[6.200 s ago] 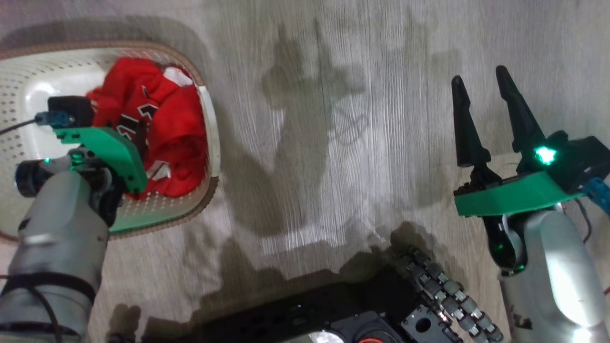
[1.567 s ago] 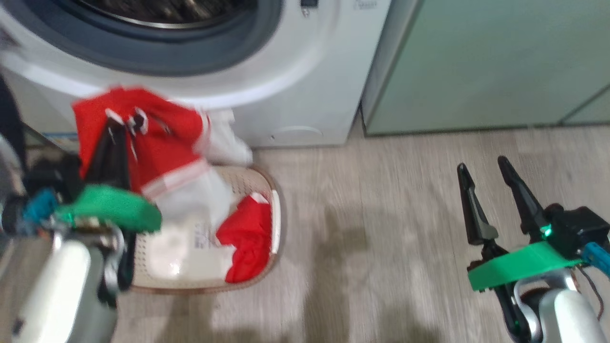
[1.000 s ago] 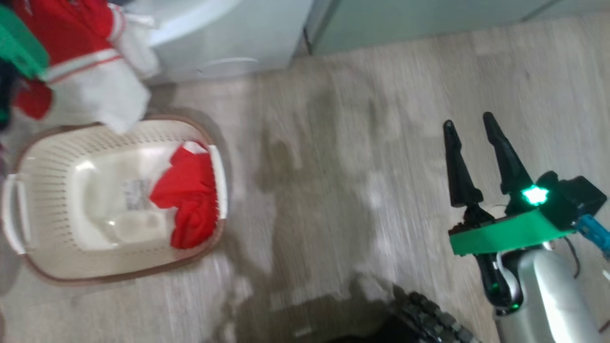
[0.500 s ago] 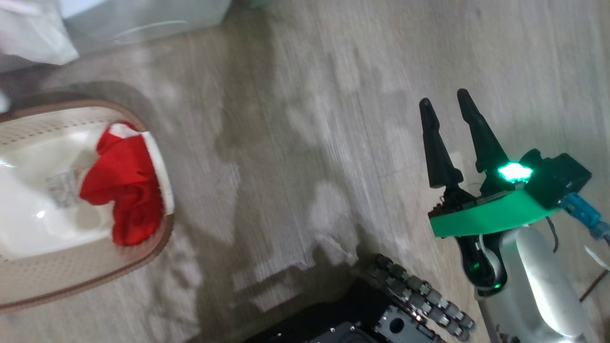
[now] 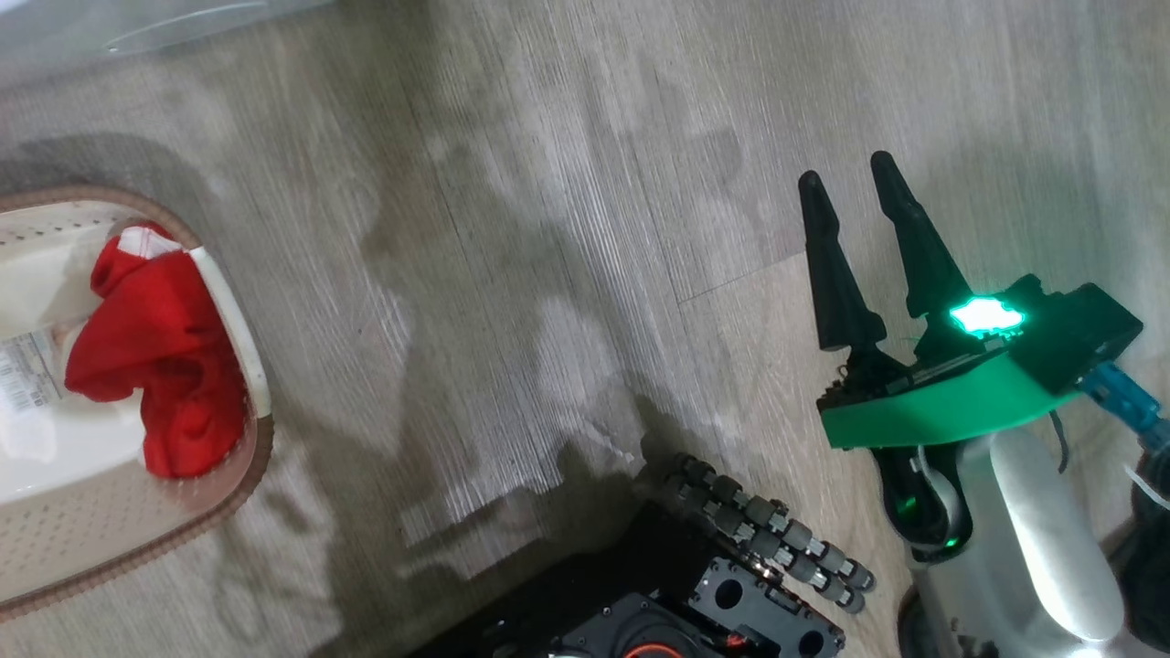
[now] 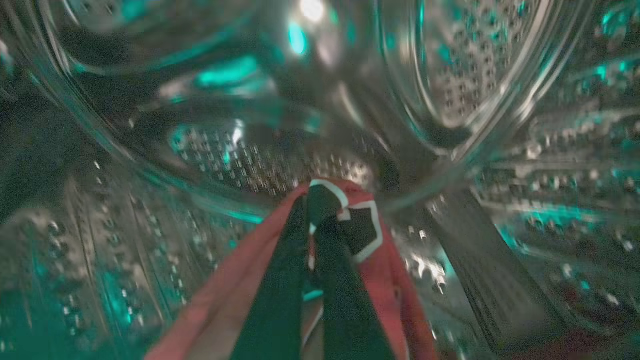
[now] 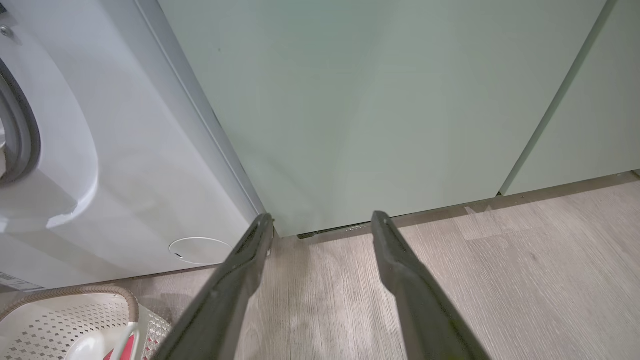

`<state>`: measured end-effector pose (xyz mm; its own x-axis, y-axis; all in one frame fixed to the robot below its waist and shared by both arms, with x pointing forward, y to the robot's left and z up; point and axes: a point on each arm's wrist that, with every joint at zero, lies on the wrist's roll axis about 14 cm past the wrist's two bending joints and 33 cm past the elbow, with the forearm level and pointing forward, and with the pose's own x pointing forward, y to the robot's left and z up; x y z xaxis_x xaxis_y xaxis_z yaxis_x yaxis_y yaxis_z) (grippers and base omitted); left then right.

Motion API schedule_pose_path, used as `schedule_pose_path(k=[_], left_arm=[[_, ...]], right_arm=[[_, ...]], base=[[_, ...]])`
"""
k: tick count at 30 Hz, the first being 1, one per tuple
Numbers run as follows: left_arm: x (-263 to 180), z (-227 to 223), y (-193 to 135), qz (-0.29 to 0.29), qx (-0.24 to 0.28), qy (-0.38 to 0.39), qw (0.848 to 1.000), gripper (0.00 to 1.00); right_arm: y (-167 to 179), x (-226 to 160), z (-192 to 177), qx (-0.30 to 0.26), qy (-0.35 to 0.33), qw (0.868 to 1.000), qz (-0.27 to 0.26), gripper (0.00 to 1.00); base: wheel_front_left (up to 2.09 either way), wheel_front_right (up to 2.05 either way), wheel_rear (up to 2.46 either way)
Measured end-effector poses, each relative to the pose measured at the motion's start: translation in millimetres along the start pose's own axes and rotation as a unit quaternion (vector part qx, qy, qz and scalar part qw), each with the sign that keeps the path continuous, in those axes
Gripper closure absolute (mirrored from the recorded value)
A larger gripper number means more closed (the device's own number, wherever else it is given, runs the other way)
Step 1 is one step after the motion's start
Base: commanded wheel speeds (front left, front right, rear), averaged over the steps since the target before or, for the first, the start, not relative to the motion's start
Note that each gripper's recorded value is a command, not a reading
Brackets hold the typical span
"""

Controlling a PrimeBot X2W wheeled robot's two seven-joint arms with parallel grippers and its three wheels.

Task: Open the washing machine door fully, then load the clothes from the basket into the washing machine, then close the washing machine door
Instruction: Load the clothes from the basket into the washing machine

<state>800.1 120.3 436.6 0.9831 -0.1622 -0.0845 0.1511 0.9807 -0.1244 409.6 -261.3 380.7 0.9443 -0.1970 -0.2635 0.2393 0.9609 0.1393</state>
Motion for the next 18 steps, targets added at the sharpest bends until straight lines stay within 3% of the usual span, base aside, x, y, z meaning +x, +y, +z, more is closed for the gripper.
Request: schedule_pose_path(k=[4, 12, 13, 14, 15, 18], left_arm=[[3, 4, 9, 0.014, 0.012, -0.043, 0.999, 1.0], [-14, -70, 28, 0.03, 0.004, 0.077, 0.997, 1.0], [-15, -70, 28, 0.029, 0.006, 0.075, 0.997, 0.85], [-16, -67, 28, 0.03, 0.007, 0.068, 0.997, 0.31], [-17, -63, 27, 0.029, 0.009, 0.061, 0.998, 0.0], [-23, -51, 26, 0.025, 0.02, 0.034, 0.999, 0.0]], right_arm=[[1, 2, -2, -0.001, 0.002, 1.0, 0.001, 0.0], [9, 8, 0, 0.006, -0.005, 1.0, 0.014, 0.0], [10, 8, 0, 0.007, -0.006, 1.0, 0.015, 0.0], [10, 9, 1, 0.008, -0.007, 1.0, 0.017, 0.0], [11, 9, 2, 0.008, -0.009, 1.0, 0.018, 0.0], [15, 10, 5, 0.007, -0.014, 1.0, 0.024, 0.0]], base=[[0.0, 0.0, 0.0], [0.0, 0.0, 0.0], [0.0, 0.0, 0.0], [0.0, 0.0, 0.0], [0.0, 0.0, 0.0], [0.0, 0.0, 0.0]])
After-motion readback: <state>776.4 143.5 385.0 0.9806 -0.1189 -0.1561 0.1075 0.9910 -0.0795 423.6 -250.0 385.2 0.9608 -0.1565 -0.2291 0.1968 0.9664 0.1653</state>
